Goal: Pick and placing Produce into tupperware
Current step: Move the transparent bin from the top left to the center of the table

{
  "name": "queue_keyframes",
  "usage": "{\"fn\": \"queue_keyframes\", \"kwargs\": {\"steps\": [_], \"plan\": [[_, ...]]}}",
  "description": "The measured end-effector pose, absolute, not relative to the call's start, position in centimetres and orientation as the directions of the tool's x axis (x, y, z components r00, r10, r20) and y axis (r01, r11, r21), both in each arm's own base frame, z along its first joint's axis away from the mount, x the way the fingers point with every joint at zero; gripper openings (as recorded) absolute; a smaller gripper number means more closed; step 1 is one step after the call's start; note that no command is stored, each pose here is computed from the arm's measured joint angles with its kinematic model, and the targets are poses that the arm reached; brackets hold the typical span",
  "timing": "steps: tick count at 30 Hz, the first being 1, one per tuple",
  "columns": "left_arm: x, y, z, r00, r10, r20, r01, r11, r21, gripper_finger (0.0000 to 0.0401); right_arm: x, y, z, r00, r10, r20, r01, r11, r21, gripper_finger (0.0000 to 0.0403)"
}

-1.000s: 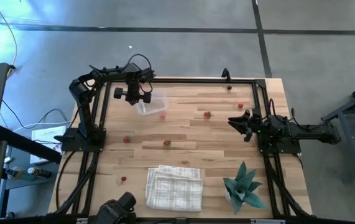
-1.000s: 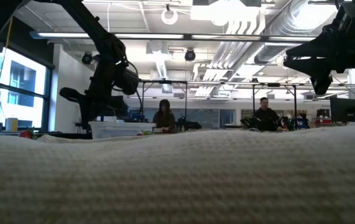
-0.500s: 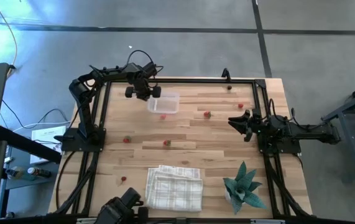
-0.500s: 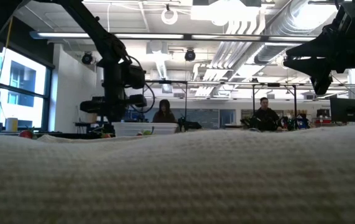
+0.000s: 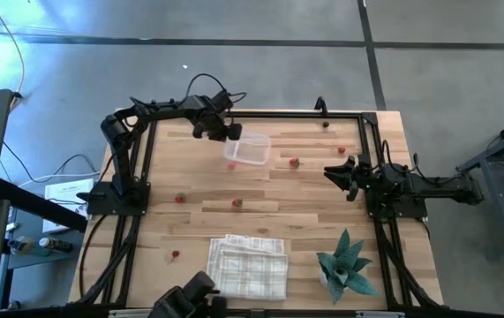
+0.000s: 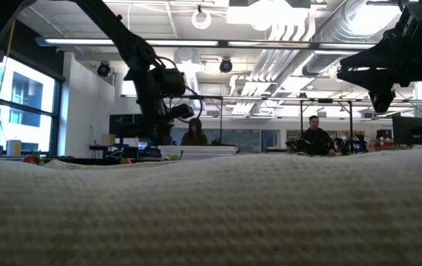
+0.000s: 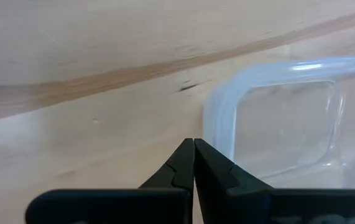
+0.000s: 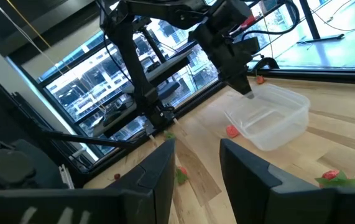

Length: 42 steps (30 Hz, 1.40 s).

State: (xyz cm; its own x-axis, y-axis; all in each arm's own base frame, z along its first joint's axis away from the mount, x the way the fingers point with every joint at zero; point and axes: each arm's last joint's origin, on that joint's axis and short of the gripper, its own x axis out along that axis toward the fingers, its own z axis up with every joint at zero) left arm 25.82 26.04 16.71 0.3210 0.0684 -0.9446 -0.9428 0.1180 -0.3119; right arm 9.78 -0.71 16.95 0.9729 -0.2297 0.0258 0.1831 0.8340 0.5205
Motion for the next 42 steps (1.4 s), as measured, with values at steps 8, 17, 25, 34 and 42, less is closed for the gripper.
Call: {"fn": "queue_keyframes", "kwargs": {"steps": [8, 17, 25, 34, 42], "plan": [[27.8, 23.9, 16.7, 0.32, 0.045, -0.946, -0.932, 0.193, -0.306, 0.0, 9.8, -0.7, 16.9, 0.973, -0.23, 0.026, 0.183, 0.834, 0.521, 0.0117], [30.0, 21.1, 16.7, 0.312, 0.031, -0.95, -0.914, 0.283, -0.291, 0.0, 9.8, -0.7, 16.9, 0.973, -0.23, 0.026, 0.184, 0.834, 0.521, 0.0117], [29.9, 21.3, 17.1, 0.238, 0.13, -0.963, -0.946, 0.256, -0.199, 0.0, 9.8, -0.7, 16.9, 0.973, -0.23, 0.026, 0.183, 0.834, 0.521, 0.0117], [29.4, 28.3, 23.9, 0.381, 0.352, -0.855, -0.924, 0.168, -0.343, 0.0, 9.8, -0.7, 16.9, 0.973, -0.23, 0.026, 0.183, 0.834, 0.521, 0.0117], [34.9, 31.4, 25.1, 0.398, 0.308, -0.864, -0.915, 0.201, -0.35, 0.0, 9.8, -0.7, 16.9, 0.972, -0.232, 0.026, 0.18, 0.815, 0.551, 0.0117]]}}
